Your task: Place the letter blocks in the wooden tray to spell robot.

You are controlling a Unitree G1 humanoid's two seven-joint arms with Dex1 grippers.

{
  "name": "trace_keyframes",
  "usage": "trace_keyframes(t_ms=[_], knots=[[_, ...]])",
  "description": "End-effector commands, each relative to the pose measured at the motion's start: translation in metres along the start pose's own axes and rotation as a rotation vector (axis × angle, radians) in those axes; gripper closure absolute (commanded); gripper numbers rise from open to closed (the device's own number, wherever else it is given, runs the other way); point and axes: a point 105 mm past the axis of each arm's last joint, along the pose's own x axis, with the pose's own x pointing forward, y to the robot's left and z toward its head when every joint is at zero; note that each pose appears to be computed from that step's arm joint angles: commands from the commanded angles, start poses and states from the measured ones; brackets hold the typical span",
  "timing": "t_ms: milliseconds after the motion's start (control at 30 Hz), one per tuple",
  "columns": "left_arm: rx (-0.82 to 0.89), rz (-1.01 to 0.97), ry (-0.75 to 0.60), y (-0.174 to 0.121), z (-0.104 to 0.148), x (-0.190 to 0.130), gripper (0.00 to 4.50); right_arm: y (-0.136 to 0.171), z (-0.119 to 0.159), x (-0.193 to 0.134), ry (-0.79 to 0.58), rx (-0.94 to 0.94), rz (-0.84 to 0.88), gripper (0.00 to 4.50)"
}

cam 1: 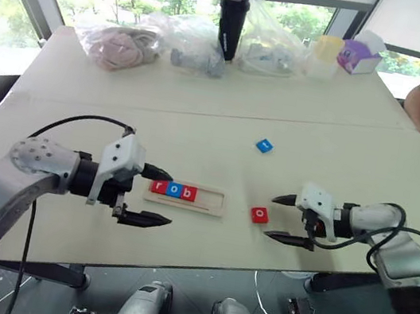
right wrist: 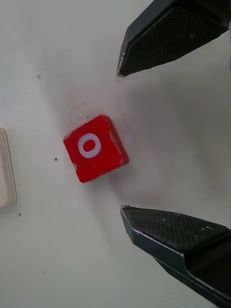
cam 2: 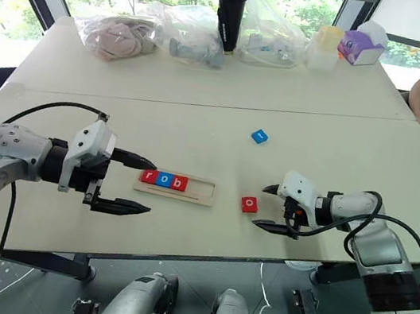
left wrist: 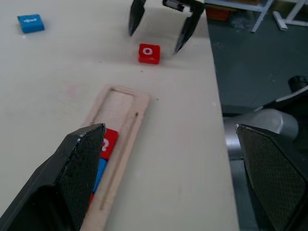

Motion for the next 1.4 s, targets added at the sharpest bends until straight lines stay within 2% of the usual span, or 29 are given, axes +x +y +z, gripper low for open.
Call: trace_keyframes(t_ms=[33,167,200,267,400,433,600,667,733,867,1100,1400], knots=[[0.026,0.032,-0.018,-0.002,0.01,-0.006,0.0,-0.005,0.003,0.003,-0.011,-0.047,0.002,0.07],[0.018,0.051,-0.017,-0.002,0.009,-0.005,0.0,-0.004,0.0,0.007,-0.011,-0.069,0.025,0.07],[0.017,0.054,-0.015,-0.001,0.008,-0.005,0.0,-0.003,0.0,0.008,-0.017,-0.075,0.032,0.3],[0.013,0.064,-0.011,0.0,0.007,-0.006,0.0,-0.002,0.001,0.009,-0.025,-0.079,0.04,0.96],[-0.001,0.081,0.0,0.004,0.002,-0.009,0.0,0.0,0.007,0.009,-0.051,-0.071,0.041,3.04],[-0.004,0.084,0.002,0.005,0.001,-0.01,0.0,0.0,0.01,0.009,-0.055,-0.071,0.035,3.38],[-0.016,0.112,0.03,0.012,-0.008,-0.015,0.0,-0.003,0.027,0.009,-0.057,-0.111,0.003,3.38],[-0.012,0.174,0.078,0.024,-0.02,-0.027,0.0,-0.012,0.048,0.019,-0.073,-0.161,-0.03,3.38],[-0.008,0.21,0.084,0.031,-0.021,-0.036,0.0,-0.012,0.081,0.038,-0.147,-0.167,-0.027,3.38],[-0.004,0.215,0.081,0.034,-0.022,-0.039,0.0,-0.008,0.102,0.06,-0.174,-0.172,0.003,3.38],[-0.002,0.251,0.069,0.037,-0.025,-0.038,0.0,0.006,0.11,0.089,-0.137,-0.18,0.071,3.38],[-0.018,0.263,0.037,0.032,-0.025,-0.03,0.0,0.007,0.105,0.093,-0.115,-0.173,0.092,3.38]])
